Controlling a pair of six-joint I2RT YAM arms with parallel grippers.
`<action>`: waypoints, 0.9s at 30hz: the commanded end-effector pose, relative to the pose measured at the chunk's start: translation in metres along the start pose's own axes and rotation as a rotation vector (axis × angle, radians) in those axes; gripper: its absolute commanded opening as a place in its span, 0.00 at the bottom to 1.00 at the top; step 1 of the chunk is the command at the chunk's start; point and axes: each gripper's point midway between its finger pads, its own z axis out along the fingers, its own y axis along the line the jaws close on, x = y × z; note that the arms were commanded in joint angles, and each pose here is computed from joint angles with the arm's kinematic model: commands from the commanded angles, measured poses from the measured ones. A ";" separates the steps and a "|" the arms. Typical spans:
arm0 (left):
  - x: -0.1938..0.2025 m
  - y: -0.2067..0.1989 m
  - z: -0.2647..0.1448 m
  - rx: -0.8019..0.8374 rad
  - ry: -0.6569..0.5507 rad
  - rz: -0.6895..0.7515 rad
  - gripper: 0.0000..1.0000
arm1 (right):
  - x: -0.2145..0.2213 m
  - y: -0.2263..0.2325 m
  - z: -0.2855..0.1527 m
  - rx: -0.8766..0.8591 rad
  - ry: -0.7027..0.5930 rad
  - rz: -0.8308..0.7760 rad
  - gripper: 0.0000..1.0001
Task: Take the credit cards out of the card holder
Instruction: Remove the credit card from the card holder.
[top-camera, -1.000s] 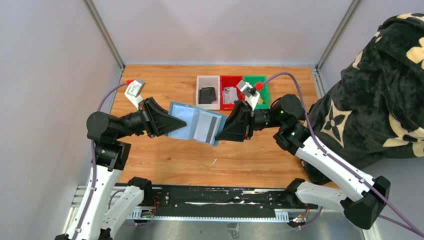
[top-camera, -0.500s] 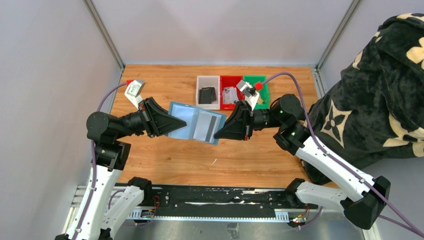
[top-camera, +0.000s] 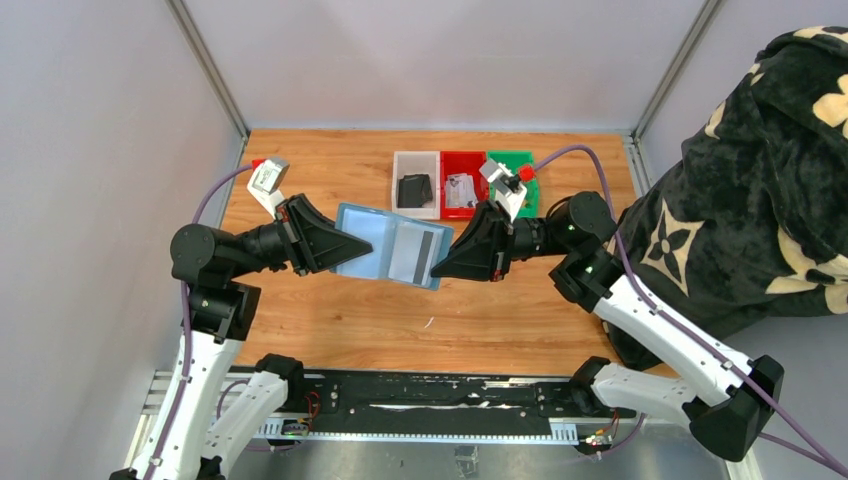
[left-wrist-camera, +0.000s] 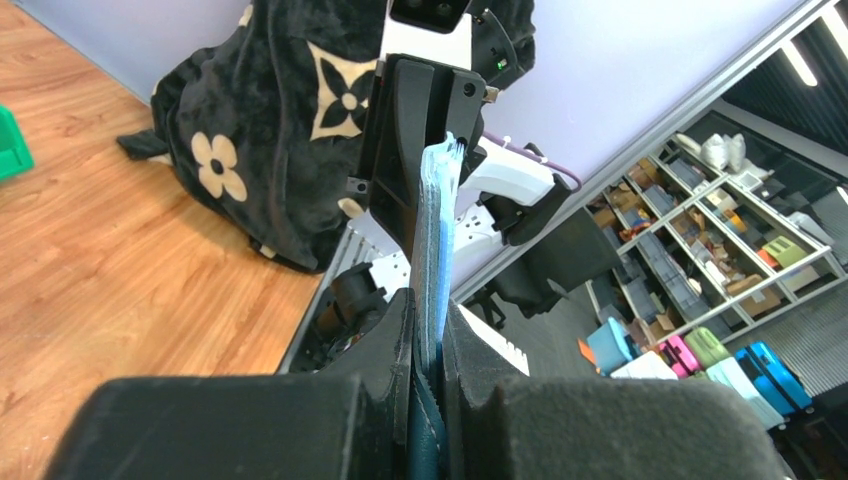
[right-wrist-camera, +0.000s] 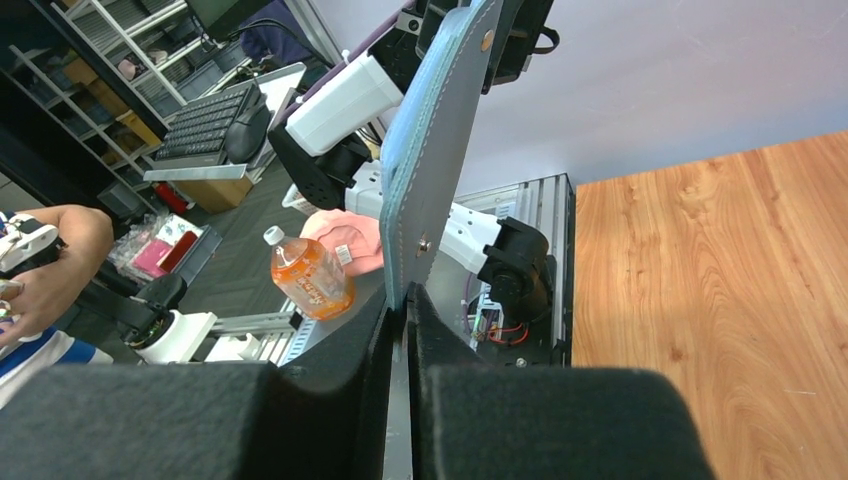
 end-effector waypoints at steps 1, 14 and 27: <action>-0.002 -0.017 -0.002 0.033 0.003 0.044 0.00 | -0.008 0.019 0.001 -0.069 -0.006 -0.043 0.11; -0.002 -0.013 -0.001 0.029 0.004 0.053 0.00 | -0.010 -0.020 0.005 0.097 -0.098 0.097 0.21; 0.003 -0.011 -0.002 0.032 0.025 0.049 0.00 | -0.007 -0.027 0.019 0.187 -0.058 0.030 0.27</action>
